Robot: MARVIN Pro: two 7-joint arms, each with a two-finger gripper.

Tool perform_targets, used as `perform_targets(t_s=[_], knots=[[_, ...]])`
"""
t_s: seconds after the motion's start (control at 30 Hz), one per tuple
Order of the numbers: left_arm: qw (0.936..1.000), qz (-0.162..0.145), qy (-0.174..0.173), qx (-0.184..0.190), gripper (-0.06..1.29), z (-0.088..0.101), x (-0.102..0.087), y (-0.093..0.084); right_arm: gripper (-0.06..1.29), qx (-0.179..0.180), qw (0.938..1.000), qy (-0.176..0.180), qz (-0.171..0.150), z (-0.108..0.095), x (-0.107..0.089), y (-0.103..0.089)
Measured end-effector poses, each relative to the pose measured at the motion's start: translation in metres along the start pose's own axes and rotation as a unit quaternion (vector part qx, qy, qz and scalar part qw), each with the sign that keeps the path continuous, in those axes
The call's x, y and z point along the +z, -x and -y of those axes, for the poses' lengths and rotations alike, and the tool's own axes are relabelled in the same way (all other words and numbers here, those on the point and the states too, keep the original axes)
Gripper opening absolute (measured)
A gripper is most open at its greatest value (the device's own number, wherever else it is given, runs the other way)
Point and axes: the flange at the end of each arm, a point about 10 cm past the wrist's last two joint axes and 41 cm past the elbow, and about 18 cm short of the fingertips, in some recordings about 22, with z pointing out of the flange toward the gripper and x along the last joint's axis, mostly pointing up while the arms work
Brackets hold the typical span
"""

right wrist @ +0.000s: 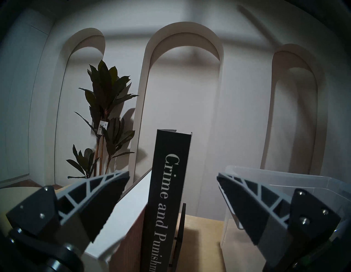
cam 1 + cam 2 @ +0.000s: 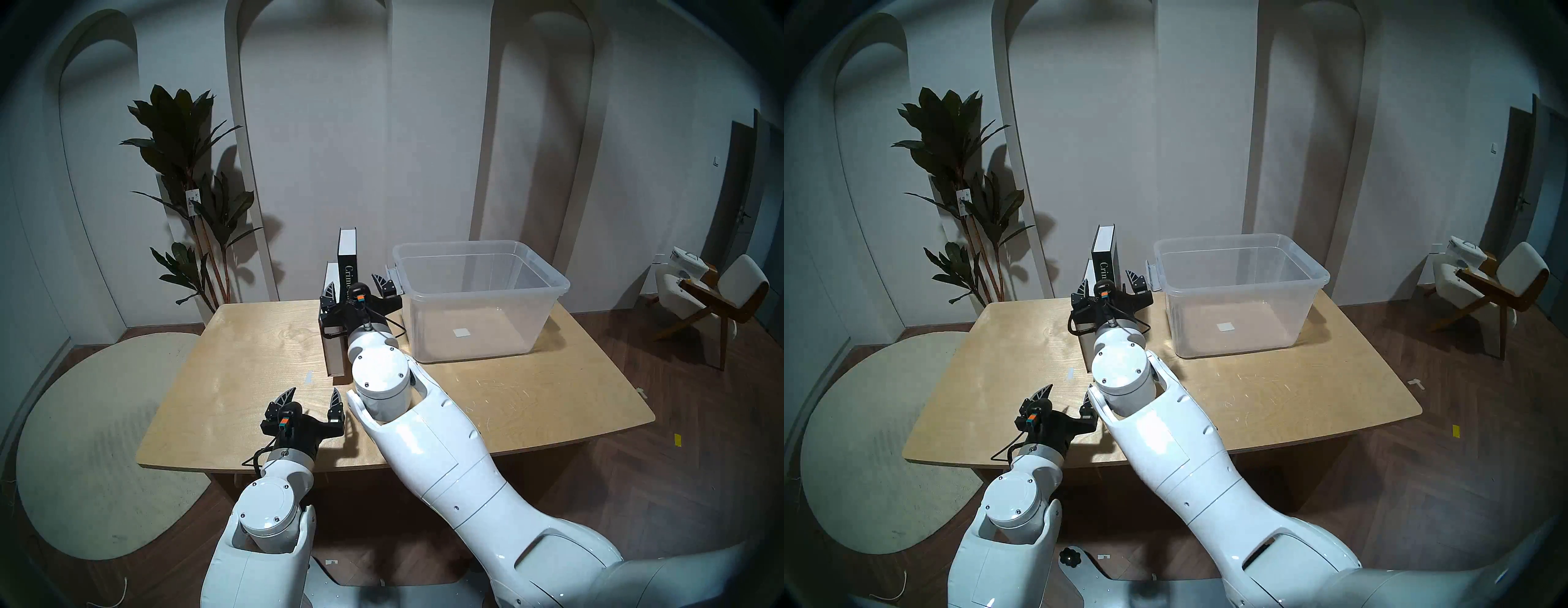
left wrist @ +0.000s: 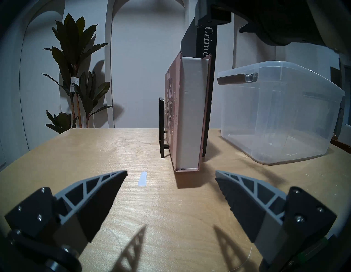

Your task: Pack the books into the storage box

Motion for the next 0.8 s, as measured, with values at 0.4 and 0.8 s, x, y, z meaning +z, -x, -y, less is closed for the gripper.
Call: perform_targets(t_s=[0.4,0.8], knots=[[1.0,0.0,0.0,0.0,1.25,0.0,0.0,0.0,1.25,-0.019,0.9985,0.049,0.018,0.02,0.027,-0.004],[1.0,-0.001,0.0,0.0,1.25,0.0,0.0,-0.001,1.25,-0.026,0.993,0.109,0.037,0.028,0.048,0.003]])
